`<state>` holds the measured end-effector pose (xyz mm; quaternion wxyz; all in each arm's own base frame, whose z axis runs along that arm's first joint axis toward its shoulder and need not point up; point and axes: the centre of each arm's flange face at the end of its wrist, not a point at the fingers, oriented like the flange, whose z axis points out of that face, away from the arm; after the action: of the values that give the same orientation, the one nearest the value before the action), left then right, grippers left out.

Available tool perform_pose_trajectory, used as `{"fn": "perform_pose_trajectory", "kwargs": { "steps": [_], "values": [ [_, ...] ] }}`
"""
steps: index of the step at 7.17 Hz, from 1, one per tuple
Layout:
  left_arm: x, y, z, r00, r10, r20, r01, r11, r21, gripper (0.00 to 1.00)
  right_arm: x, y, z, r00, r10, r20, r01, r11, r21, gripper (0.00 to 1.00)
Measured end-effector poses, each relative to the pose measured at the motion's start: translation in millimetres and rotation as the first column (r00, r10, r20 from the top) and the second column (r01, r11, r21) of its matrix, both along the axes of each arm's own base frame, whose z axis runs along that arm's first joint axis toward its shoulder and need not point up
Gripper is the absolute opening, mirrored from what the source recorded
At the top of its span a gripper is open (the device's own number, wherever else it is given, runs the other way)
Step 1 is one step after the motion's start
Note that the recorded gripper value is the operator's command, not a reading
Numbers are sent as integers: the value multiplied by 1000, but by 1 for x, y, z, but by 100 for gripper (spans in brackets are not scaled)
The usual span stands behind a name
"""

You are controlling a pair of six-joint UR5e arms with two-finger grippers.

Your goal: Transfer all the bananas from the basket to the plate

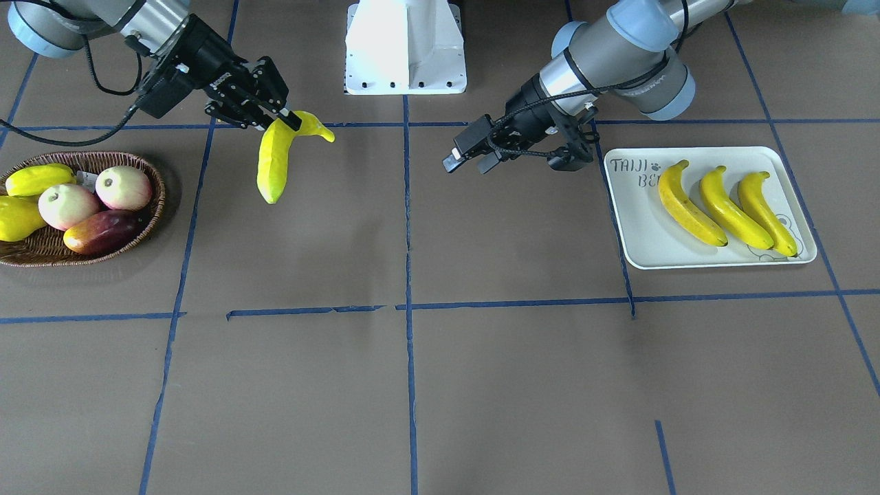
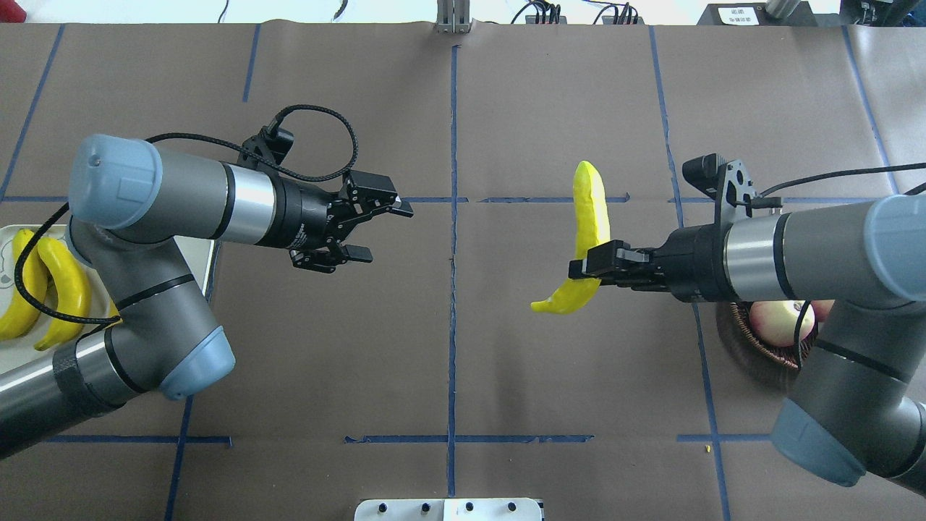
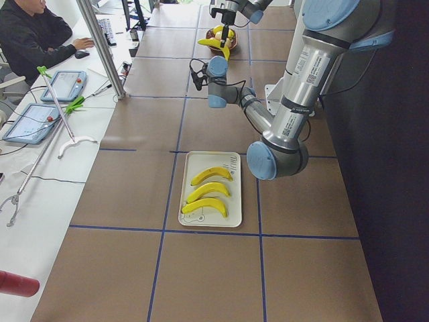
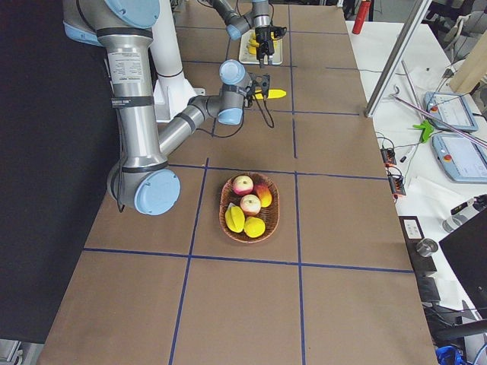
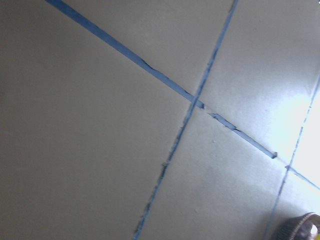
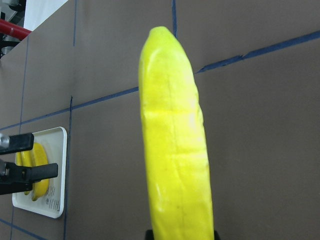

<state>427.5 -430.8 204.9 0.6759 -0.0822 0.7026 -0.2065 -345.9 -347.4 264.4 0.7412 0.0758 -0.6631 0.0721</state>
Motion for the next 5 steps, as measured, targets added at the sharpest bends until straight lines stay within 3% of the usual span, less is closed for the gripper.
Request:
{"fn": "perform_pose_trajectory", "kwargs": {
  "steps": [2, 5],
  "values": [
    [4, 1, -43, 998, 7, -68, -7, 1000, 0, 99, -38, 21, -16, 998, -54, 26, 54, 998, 22, 0],
    [17, 5, -57, 997, 22, -74, -22, 1000, 1, 99, -91, 43, -46, 996, -61, 60, 58, 997, 48, 0]
  ]
}}
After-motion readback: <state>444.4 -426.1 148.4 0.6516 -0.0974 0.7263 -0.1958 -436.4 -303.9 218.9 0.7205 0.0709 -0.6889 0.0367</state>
